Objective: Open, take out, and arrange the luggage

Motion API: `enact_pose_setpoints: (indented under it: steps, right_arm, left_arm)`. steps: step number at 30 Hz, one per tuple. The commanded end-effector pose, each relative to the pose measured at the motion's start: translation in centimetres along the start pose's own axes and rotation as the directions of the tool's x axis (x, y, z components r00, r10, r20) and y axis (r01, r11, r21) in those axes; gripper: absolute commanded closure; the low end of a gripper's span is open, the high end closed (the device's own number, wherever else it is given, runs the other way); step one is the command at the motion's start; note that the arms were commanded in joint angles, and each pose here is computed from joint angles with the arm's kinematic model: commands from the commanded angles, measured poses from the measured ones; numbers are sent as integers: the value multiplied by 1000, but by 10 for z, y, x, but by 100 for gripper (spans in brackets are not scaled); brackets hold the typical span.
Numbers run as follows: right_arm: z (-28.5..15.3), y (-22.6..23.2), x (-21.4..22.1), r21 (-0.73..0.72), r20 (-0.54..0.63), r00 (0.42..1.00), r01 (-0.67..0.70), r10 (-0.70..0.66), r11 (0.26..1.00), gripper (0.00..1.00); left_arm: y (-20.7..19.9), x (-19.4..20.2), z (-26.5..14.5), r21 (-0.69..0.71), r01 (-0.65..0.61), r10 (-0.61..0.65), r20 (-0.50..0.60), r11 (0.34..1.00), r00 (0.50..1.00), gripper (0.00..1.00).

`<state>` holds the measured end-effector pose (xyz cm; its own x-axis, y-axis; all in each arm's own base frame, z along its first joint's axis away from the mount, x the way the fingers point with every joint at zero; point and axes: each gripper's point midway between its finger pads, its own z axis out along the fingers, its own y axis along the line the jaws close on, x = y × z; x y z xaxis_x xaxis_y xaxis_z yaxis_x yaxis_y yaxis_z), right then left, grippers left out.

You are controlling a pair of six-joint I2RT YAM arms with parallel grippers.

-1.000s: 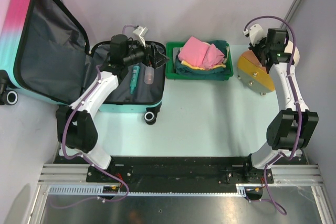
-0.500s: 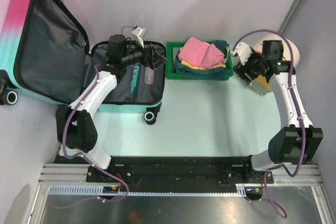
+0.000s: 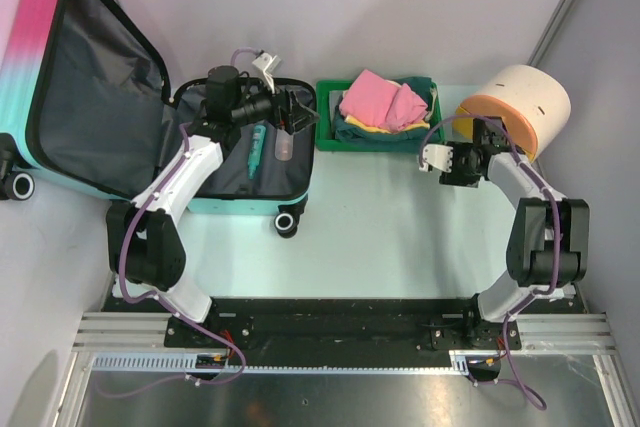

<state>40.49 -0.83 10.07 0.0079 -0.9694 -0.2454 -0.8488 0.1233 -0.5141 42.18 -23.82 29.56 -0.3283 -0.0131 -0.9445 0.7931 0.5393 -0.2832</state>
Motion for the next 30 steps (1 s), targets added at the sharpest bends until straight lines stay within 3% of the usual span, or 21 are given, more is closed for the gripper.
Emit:
enact_pose_setpoints:
  steps: [1, 11, 16, 26, 30]
  right_arm:
    - [11, -48, 16, 124, -49, 965, 261, -257, 957, 37]
    - [47, -49, 36, 90, -70, 917, 399, -394, 913, 36]
    - [58, -44, 46, 59, -81, 901, 430, -425, 901, 40]
    - [53, -31, 57, -5, -79, 884, 461, -460, 887, 42]
    - [54, -34, 60, 3, -86, 879, 470, -468, 883, 52]
  left_arm:
    - [-3, 0, -6, 5, -47, 47, -2, 999, 999, 11]
    - [1, 2, -7, -16, -44, 44, -5, 999, 999, 11]
    - [3, 3, -9, -27, -42, 42, -7, 999, 999, 12]
    - [6, 2, -9, -32, -43, 42, -9, 999, 999, 12]
    - [7, 3, -8, -29, -33, 32, -11, 999, 999, 12]
